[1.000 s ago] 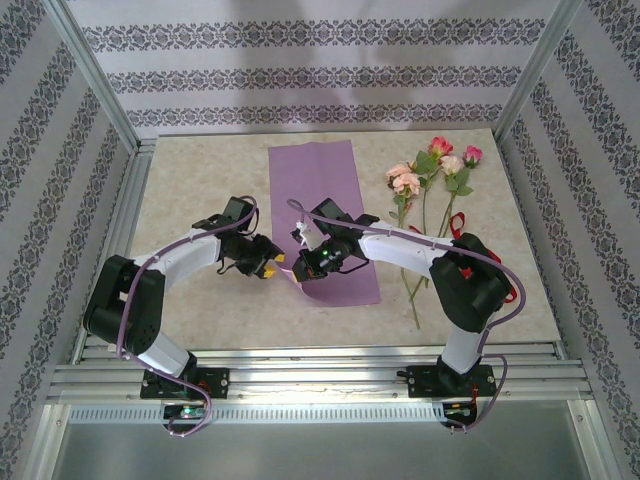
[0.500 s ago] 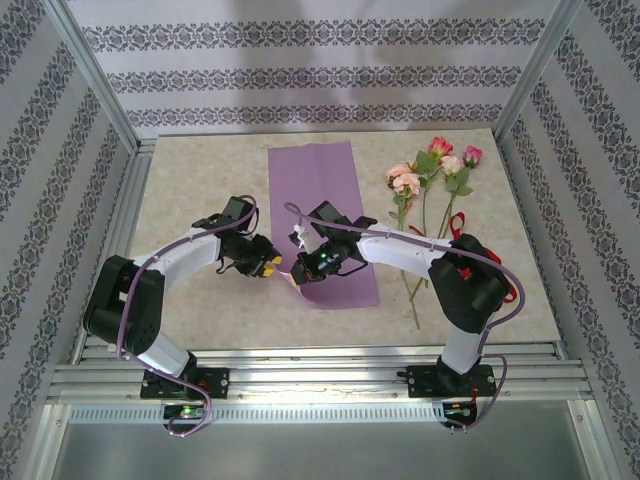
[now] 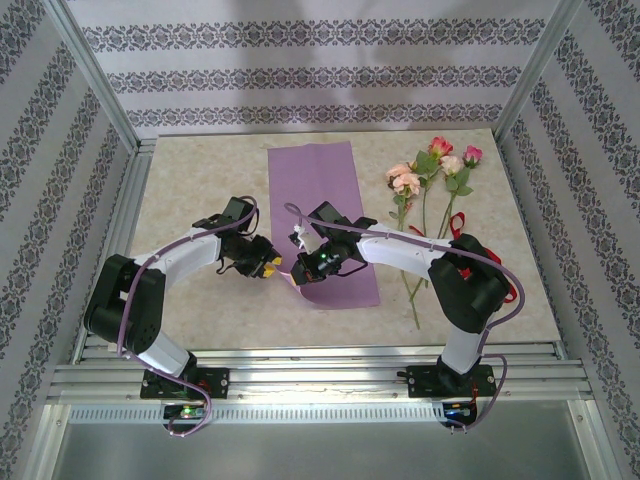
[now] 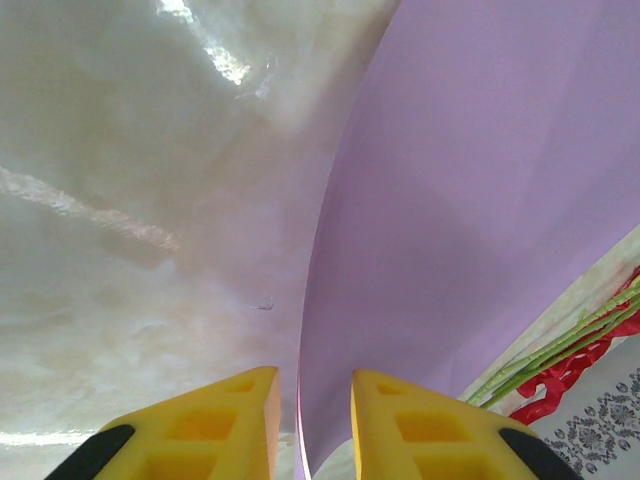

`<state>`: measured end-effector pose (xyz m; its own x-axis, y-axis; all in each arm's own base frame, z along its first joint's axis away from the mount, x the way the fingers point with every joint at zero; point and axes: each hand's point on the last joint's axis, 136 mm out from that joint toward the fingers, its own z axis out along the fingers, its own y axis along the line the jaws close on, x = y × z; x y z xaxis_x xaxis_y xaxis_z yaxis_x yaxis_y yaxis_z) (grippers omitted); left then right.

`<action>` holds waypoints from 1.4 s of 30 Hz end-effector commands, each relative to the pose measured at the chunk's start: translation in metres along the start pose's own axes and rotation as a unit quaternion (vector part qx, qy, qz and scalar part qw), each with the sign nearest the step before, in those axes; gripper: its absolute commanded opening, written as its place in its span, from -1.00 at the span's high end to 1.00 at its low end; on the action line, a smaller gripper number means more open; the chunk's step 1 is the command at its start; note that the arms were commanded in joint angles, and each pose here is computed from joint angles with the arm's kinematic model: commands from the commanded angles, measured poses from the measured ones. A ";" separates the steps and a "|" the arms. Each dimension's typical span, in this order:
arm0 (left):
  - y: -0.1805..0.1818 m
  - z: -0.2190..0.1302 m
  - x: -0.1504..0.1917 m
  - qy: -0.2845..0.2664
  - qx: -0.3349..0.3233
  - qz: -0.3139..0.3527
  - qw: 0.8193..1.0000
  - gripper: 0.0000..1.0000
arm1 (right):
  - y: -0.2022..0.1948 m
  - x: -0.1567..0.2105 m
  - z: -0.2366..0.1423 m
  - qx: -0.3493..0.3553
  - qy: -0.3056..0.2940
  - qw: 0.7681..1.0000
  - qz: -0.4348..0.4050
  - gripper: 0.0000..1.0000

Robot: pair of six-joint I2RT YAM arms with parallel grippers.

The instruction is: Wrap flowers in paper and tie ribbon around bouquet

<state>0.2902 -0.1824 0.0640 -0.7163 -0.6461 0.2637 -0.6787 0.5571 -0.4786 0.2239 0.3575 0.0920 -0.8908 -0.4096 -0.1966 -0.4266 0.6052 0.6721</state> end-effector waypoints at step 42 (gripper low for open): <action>-0.004 0.005 0.002 0.007 0.004 -0.001 1.000 0.82 | 0.005 0.004 0.006 -0.007 0.009 1.000 -0.009 1.00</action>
<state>0.2889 -0.1857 0.0559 -0.7001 -0.6503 0.2951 -0.6975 0.5343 -0.4775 0.2238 0.3577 0.0919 -0.8908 -0.4097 -0.1963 -0.4265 0.6052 0.6722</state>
